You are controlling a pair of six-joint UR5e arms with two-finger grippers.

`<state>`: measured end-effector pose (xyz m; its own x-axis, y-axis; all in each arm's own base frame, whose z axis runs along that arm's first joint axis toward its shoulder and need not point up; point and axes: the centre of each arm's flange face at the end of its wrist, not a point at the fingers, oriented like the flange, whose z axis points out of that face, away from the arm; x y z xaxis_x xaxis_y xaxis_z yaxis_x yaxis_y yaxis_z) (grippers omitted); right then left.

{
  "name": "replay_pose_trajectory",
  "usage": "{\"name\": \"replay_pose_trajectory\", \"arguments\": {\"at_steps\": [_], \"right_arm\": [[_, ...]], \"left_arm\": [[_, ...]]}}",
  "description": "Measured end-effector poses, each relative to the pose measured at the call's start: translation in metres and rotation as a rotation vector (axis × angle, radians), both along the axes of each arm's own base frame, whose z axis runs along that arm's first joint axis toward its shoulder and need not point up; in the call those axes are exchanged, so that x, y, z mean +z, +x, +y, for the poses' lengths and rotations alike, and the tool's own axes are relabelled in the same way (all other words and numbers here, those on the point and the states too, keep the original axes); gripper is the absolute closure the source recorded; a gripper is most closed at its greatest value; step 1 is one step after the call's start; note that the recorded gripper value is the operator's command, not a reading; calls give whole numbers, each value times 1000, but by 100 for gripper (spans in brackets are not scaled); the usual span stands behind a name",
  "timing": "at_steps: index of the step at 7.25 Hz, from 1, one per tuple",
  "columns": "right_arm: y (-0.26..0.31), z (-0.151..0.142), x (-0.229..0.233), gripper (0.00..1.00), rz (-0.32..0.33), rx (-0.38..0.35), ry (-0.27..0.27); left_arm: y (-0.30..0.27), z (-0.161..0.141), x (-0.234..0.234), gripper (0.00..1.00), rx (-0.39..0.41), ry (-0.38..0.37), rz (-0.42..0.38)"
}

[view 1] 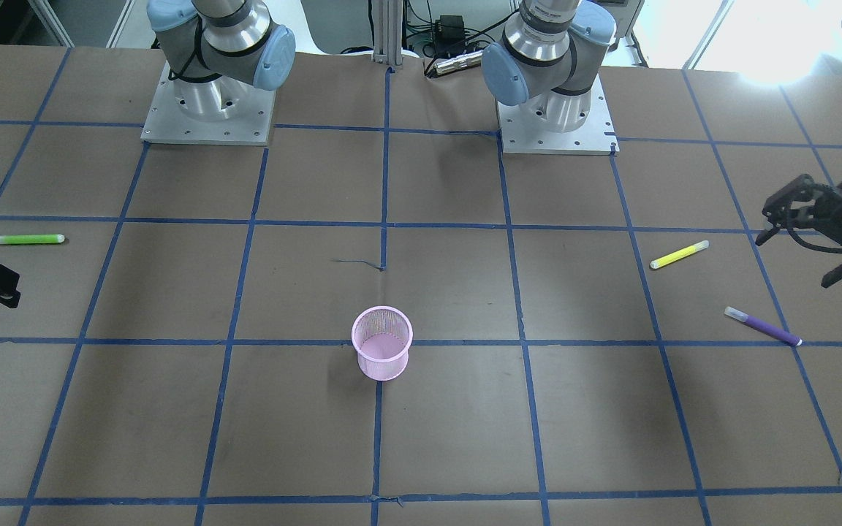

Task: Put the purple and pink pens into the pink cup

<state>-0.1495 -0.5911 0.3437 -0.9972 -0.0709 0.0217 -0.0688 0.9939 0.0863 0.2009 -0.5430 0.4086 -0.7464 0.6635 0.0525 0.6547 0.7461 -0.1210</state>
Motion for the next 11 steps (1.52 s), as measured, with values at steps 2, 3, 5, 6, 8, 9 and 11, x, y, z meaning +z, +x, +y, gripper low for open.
{"name": "replay_pose_trajectory", "arguments": {"at_steps": [2,3,5,6,8,9,11], "right_arm": [[-57,1,-58,0,30,136,76],[-83,2,-84,0,21,220,100],[-123,10,-137,16,-29,354,128],[-133,15,-154,25,-40,366,132],[-136,19,-169,30,-50,362,136],[-134,21,-174,46,-55,358,141],[-129,22,-175,91,-49,323,150]], "left_arm": [[81,-16,-51,11,-149,-109,11],[109,-23,-77,2,-219,-163,8],[146,-26,-126,3,-384,-250,48],[158,-26,-150,4,-508,-276,58],[179,-22,-190,4,-704,-290,92],[185,-13,-206,4,-776,-261,141],[193,-1,-220,5,-940,-190,176]]}}
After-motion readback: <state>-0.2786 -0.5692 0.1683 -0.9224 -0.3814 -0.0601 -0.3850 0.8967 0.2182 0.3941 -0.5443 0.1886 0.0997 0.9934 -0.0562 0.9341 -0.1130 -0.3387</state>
